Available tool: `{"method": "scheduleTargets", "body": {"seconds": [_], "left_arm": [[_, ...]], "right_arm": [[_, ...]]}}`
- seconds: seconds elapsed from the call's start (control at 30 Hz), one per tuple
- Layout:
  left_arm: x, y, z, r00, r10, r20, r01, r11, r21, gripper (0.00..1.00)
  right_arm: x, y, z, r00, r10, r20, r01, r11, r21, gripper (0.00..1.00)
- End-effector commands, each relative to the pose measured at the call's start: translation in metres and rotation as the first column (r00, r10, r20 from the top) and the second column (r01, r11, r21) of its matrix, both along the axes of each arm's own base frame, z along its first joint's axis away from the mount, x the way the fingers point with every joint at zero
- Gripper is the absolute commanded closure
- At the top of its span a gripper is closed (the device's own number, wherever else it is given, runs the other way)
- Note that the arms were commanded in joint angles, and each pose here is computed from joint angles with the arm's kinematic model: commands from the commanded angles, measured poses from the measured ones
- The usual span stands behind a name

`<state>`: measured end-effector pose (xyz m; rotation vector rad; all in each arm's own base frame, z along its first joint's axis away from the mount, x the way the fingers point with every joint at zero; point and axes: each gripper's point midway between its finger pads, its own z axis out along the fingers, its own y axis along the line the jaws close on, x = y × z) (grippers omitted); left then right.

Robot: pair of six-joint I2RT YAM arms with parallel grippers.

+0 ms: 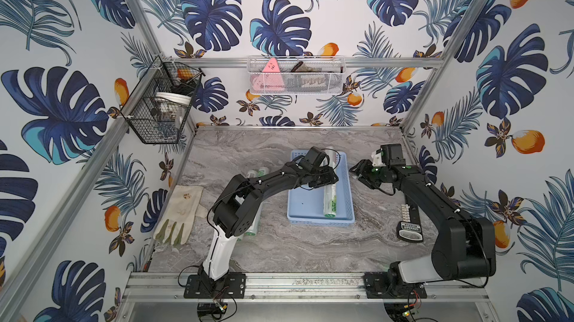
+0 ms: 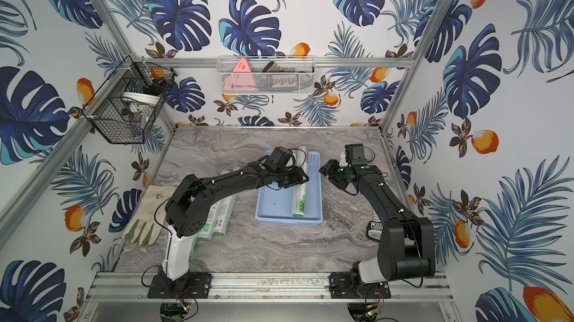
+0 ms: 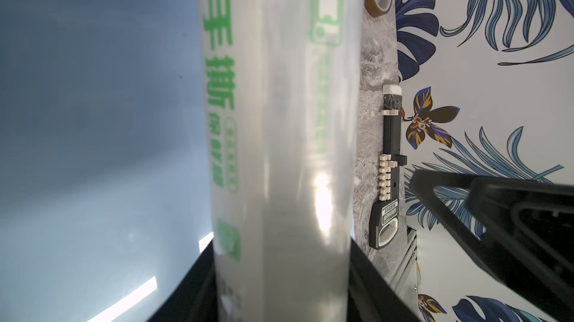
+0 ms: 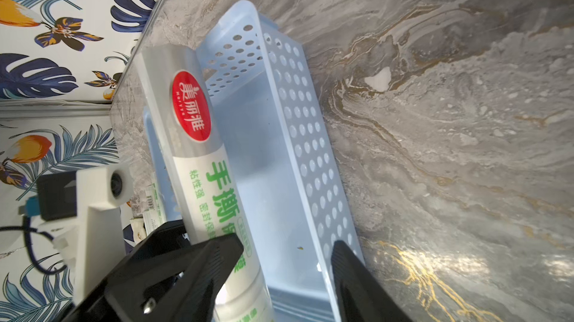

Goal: Put the plastic wrap into the basket
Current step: Place the plastic wrap in the basket.

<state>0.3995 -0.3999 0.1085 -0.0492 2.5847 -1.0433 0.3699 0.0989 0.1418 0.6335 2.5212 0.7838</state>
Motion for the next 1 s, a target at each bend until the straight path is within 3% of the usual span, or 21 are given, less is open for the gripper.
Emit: {"method": "scheduleTargets", "body": {"seconds": [0.0, 0.57, 0.77, 0.97], "left_arm": [[0.004, -0.006, 0.001, 1.000, 0.014, 0.004, -0.014, 0.999, -0.048, 0.82], [-0.017, -0.029, -0.025, 0.998, 0.013, -0.064, -0.020, 0.993, -0.113, 0.78], [-0.020, -0.043, -0.034, 0.997, -0.036, -0.072, 0.027, 0.991, -0.133, 0.76], [-0.027, -0.054, -0.042, 0.991, -0.102, -0.083, 0.092, 0.988, -0.121, 0.66]], "right_arm": [[-0.004, 0.005, -0.006, 0.999, 0.030, -0.018, -0.030, 0.999, 0.022, 0.39], [-0.007, 0.020, -0.043, 0.993, 0.063, -0.102, -0.051, 0.992, 0.117, 0.39], [-0.007, 0.023, -0.051, 0.991, 0.072, -0.113, -0.056, 0.989, 0.136, 0.39], [-0.006, 0.023, -0.056, 0.991, 0.065, -0.120, -0.048, 0.989, 0.138, 0.39]]}}
